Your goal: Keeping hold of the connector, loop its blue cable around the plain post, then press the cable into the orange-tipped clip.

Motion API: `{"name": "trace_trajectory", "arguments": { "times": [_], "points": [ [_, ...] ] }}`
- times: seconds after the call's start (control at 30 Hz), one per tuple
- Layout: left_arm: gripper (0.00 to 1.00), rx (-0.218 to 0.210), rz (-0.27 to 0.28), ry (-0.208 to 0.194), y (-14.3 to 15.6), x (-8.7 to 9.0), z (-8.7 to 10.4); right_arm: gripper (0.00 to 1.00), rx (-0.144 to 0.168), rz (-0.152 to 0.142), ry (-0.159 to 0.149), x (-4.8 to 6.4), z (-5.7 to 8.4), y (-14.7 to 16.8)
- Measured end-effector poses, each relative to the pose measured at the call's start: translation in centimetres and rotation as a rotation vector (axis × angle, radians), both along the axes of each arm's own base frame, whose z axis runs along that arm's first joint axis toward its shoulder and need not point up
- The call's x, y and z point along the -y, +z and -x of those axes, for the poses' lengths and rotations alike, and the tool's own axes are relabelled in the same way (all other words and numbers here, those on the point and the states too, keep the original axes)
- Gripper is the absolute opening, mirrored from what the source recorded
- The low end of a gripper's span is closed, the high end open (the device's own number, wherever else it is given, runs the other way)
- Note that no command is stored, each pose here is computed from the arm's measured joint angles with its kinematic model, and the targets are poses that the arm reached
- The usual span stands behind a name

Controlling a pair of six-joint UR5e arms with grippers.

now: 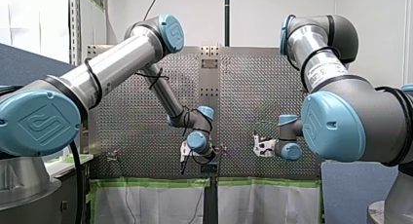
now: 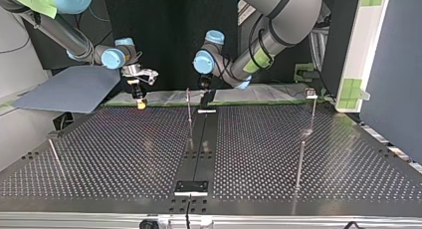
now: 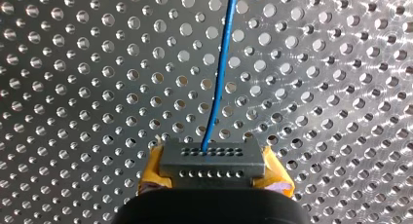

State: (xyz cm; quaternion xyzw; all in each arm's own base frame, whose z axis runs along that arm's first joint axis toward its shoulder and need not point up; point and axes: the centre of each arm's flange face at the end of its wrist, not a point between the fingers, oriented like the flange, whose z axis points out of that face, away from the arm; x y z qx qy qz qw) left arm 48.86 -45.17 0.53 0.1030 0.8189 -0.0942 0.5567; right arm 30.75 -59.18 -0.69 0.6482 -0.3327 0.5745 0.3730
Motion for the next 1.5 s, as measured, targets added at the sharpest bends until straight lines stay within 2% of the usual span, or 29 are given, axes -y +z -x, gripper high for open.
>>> {"name": "trace_trajectory", "arguments": {
  "times": [0.37,0.53,1.07,1.37,1.5],
  "points": [
    [0.99,0.023,0.075,-0.048,0.2,1.0,-0.3,0.0,0.0,-0.001,-0.003,0.1,0.2,0.0],
    [0.99,0.02,0.09,-0.049,0.3,1.0,-0.4,0.0,0.0,-0.001,-0.005,0.1,0.2,0.0],
    [0.99,0.018,0.082,-0.045,0.2,0.6,-0.7,0.0,-0.002,-0.004,-0.005,0.1,0.3,0.0],
    [0.99,0.044,0.047,-0.111,0.3,1.8,0.0,0.0,-0.001,-0.004,-0.005,0.1,0.3,0.0],
    [0.99,0.05,0.04,-0.128,0.3,2.1,0.3,0.0,0.0,-0.003,-0.005,0.1,0.3,0.0]
  ]
}}
